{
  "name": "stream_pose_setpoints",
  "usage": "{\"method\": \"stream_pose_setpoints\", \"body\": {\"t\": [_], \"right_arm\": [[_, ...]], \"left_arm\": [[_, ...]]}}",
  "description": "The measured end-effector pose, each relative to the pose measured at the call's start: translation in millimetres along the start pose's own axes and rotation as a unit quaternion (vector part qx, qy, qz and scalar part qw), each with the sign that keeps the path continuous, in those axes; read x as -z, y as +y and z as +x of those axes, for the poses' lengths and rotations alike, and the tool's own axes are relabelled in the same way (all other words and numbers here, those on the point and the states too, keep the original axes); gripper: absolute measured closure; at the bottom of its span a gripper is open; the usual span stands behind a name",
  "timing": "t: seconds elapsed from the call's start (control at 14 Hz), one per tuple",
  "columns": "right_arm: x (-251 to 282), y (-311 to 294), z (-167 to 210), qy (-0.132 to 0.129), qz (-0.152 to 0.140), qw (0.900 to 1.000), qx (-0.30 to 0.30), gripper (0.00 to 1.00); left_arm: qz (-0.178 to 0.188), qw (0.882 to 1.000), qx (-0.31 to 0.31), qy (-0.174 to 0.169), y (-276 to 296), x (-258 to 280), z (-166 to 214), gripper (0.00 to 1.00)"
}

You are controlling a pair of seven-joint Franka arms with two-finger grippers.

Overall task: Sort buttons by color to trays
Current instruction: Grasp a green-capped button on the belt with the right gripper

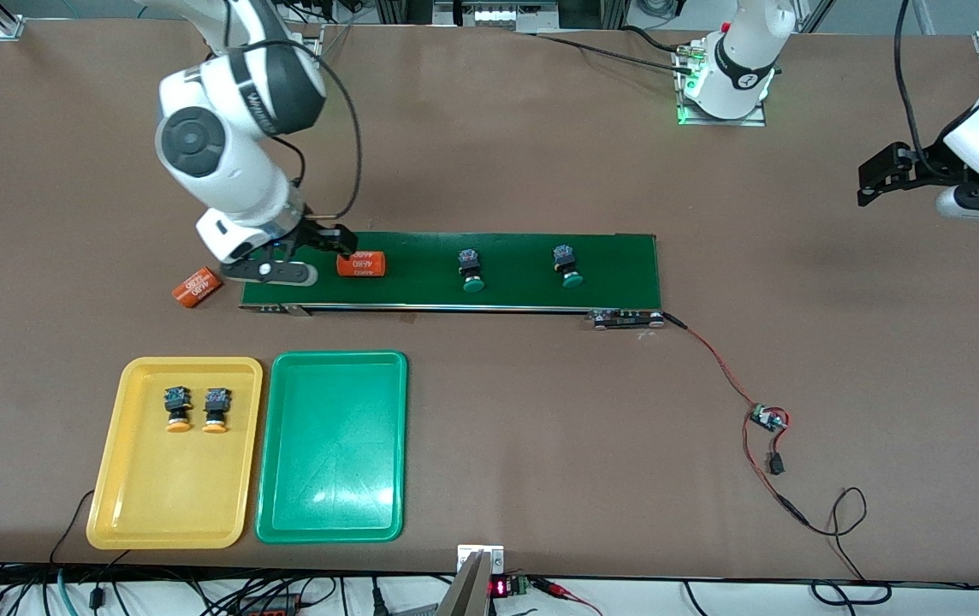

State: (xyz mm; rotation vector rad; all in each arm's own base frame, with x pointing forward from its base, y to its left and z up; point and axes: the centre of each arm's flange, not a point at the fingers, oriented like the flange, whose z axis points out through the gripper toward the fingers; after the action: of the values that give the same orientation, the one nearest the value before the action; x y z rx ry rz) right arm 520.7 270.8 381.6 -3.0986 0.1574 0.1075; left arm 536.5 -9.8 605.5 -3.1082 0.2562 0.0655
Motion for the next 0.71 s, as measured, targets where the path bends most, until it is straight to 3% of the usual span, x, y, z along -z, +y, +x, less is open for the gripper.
{"method": "stream_pose_setpoints", "body": {"t": [0.71], "right_arm": [[-48,-108,-25,0.023,-0.008,1.0,0.001,0.0]], "left_arm": [[0.001,1.0,-0.004,0.012,-17,8,0,0.0]]}}
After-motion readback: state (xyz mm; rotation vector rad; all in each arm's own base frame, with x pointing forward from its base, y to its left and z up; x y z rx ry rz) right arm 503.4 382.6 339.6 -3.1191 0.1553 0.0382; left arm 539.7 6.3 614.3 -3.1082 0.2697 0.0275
